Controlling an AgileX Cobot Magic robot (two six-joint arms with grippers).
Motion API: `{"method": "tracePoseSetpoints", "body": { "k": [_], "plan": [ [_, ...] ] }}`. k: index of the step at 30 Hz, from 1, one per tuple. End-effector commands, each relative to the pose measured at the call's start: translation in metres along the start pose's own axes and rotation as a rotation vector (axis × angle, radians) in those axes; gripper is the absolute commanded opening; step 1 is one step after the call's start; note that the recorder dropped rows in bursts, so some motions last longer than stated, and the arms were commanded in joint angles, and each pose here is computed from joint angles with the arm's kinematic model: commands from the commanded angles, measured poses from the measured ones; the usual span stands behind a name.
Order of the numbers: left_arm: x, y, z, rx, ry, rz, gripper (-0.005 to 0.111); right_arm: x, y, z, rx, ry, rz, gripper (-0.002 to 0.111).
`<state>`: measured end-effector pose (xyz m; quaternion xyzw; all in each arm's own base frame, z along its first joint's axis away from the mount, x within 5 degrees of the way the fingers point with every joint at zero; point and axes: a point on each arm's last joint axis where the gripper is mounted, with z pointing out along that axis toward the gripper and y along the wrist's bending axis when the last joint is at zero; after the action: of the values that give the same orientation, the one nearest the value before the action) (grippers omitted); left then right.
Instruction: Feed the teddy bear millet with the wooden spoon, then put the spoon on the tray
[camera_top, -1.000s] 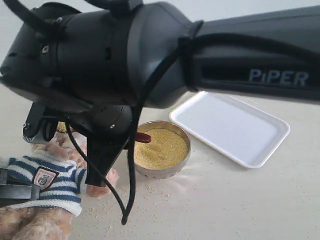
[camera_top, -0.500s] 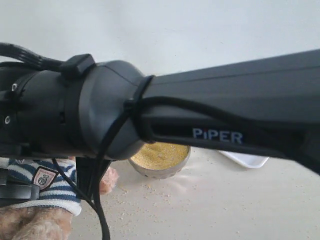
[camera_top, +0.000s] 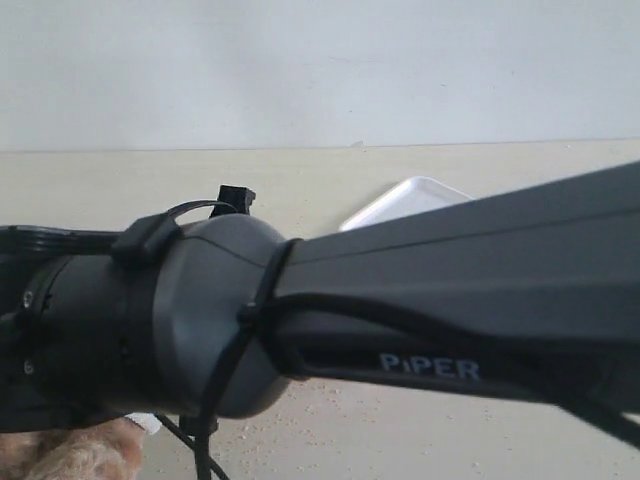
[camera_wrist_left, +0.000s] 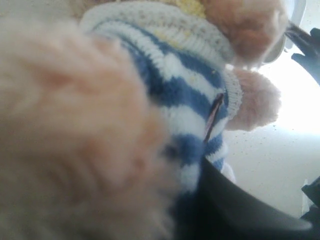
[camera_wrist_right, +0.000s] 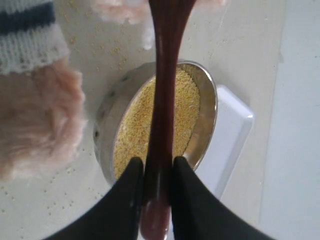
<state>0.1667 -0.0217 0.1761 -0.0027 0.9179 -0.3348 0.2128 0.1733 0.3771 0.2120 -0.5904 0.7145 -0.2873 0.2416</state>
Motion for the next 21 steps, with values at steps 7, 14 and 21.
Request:
{"method": "tracePoseSetpoints", "body": {
  "k": [7, 14, 21],
  "plan": [
    [0.001, -0.002, -0.001, 0.014, -0.009, -0.005, 0.005, -0.005, 0.007, -0.014, 0.067, -0.051, -0.012, 0.0],
    [0.001, -0.002, -0.001, 0.014, -0.009, -0.005, 0.005, -0.005, 0.005, -0.018, 0.094, -0.066, -0.001, 0.0],
    [0.001, -0.002, -0.001, 0.014, -0.009, -0.005, 0.005, -0.001, 0.004, -0.018, 0.101, -0.065, 0.031, 0.0]
  ]
}}
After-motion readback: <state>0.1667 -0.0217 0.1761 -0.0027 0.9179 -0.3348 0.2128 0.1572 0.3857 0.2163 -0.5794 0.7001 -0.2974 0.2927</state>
